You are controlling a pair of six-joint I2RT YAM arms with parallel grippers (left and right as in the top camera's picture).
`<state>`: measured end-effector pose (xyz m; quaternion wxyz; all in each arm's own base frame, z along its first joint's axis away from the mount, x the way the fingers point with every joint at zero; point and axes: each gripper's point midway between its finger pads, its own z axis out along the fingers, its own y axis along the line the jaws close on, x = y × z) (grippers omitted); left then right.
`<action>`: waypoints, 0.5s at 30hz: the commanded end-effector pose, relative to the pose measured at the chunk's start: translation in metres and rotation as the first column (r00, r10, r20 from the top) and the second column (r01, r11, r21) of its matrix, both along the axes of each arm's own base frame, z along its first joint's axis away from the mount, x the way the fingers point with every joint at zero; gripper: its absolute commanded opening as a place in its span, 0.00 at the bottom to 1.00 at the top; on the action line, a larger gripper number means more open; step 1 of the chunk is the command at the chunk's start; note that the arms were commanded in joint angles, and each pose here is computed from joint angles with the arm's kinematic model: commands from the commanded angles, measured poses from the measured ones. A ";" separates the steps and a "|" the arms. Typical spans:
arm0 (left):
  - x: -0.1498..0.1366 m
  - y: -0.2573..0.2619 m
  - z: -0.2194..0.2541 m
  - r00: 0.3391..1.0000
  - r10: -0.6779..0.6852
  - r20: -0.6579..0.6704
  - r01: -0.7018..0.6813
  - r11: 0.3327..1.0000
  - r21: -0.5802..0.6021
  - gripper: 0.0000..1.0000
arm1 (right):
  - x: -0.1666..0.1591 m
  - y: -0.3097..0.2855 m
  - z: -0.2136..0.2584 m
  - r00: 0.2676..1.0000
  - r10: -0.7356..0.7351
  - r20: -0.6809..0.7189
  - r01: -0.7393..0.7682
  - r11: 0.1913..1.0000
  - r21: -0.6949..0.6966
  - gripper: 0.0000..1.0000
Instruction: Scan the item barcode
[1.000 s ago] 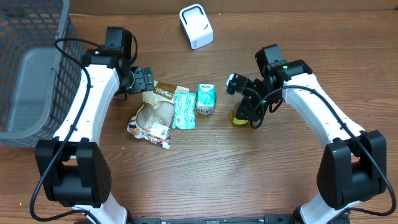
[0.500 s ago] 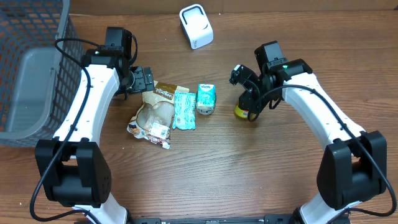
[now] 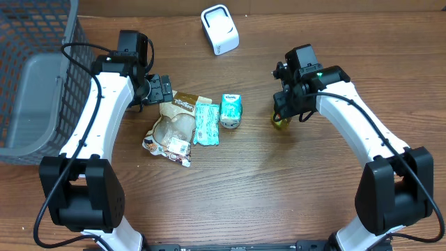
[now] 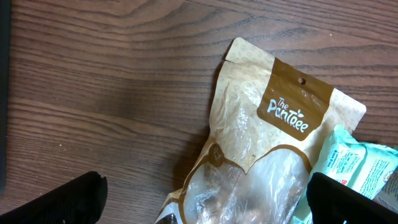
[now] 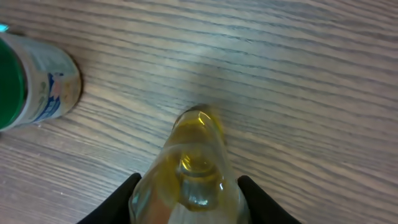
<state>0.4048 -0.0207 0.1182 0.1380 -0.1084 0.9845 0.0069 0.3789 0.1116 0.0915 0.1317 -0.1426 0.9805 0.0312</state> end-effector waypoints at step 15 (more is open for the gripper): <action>0.003 0.001 0.007 1.000 0.004 0.020 -0.004 1.000 0.003 1.00 | 0.017 0.013 0.061 0.998 -0.044 0.049 0.040 0.996 0.083 1.00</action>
